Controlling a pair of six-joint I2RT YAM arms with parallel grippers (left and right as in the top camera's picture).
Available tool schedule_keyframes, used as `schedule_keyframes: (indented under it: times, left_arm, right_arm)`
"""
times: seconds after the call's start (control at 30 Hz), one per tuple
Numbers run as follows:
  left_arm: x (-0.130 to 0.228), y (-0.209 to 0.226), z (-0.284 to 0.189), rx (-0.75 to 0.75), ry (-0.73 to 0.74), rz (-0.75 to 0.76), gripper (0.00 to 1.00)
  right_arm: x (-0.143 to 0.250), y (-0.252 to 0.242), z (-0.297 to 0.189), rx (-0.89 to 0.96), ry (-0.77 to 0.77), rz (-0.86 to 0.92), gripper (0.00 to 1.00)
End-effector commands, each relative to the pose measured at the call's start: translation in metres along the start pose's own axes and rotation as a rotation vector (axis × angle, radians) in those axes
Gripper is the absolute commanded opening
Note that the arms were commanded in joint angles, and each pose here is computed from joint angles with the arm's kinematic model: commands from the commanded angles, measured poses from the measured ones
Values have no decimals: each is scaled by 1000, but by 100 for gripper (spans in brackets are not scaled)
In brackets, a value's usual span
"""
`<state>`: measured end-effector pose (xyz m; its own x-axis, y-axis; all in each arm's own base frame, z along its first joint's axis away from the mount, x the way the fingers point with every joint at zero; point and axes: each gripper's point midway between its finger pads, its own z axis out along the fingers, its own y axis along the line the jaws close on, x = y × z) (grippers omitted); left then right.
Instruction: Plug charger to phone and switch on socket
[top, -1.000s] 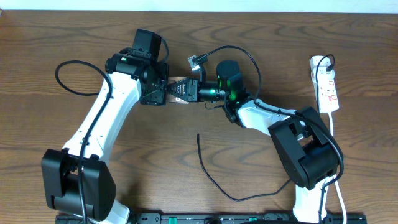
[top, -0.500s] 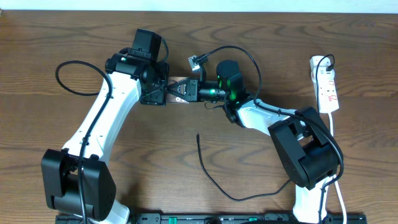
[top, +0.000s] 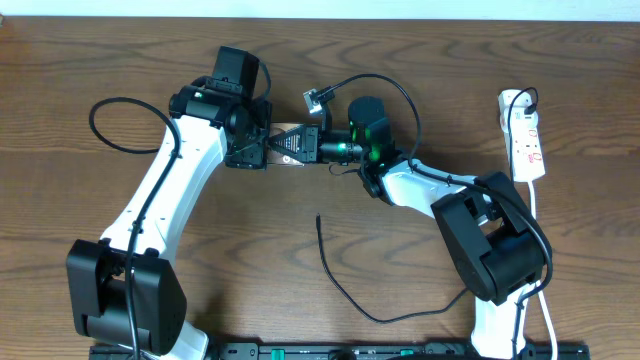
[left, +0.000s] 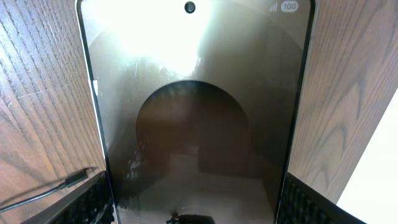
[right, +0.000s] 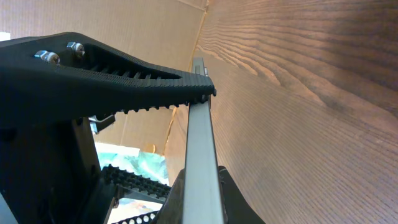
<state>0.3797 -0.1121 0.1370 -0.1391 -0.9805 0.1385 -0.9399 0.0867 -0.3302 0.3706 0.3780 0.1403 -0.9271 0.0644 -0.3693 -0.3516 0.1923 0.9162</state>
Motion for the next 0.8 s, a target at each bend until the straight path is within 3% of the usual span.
schedule_keyframes:
  times: [0.0, 0.17, 0.27, 0.77]
  left_arm:
    - [1, 0, -7, 16, -2, -5, 17]
    - [1, 0, -7, 15, -2, -4, 69]
    - [1, 0, -7, 15, -2, -4, 89]
    - [0, 5, -7, -7, -4, 34, 92]
  right_arm:
    - [1, 4, 4, -14, 9, -37, 1]
    - [1, 4, 4, -13, 9, -37, 1]
    - [1, 4, 3, -13, 7, -37, 1]
    - [-9, -1, -5, -3, -15, -32, 1]
